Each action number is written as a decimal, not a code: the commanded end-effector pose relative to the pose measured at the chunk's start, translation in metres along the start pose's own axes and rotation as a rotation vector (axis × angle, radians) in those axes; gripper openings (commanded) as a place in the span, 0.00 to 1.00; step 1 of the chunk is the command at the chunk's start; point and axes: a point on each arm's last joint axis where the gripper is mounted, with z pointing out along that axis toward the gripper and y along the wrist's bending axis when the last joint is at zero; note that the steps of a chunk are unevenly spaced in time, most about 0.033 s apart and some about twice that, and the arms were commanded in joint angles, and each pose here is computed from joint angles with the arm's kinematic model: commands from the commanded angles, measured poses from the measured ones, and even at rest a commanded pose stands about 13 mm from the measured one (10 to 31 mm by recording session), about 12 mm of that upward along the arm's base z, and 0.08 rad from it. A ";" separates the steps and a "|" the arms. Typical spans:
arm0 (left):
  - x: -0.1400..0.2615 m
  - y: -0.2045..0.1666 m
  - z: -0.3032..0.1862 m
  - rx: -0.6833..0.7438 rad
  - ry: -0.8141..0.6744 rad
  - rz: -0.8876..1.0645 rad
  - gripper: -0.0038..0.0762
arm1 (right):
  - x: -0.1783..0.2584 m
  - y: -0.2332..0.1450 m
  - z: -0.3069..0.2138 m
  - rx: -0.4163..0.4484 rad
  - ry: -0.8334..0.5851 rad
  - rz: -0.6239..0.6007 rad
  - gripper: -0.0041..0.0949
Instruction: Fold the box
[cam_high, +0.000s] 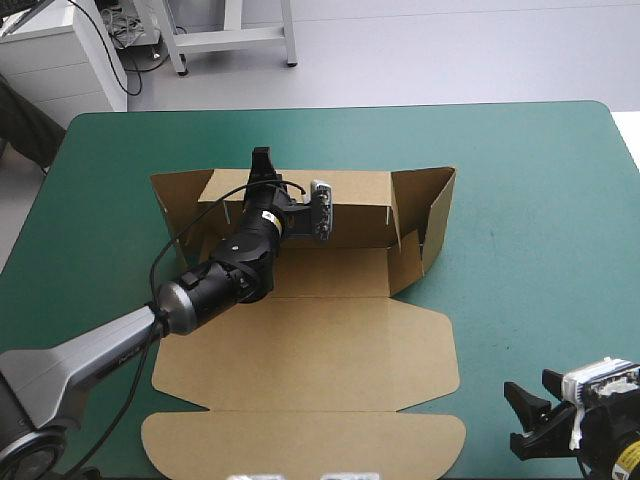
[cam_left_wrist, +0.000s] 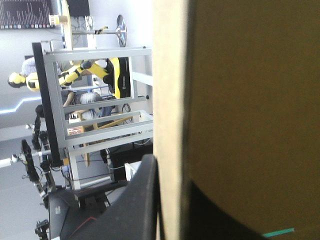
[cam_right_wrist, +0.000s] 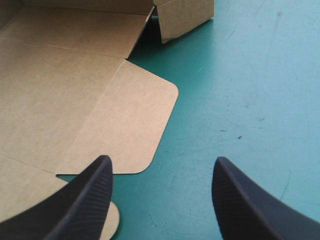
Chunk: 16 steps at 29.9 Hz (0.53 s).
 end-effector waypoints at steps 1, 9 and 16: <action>0.009 -0.007 -0.014 0.042 -0.025 -0.032 0.04 | -0.018 0.003 0.009 0.020 -0.044 -0.030 0.60; 0.011 -0.023 -0.028 0.015 -0.074 0.053 0.04 | -0.035 0.007 0.023 0.026 -0.063 -0.059 0.60; 0.007 -0.022 -0.030 -0.020 -0.078 0.080 0.04 | -0.065 0.008 0.020 0.075 -0.111 -0.090 0.60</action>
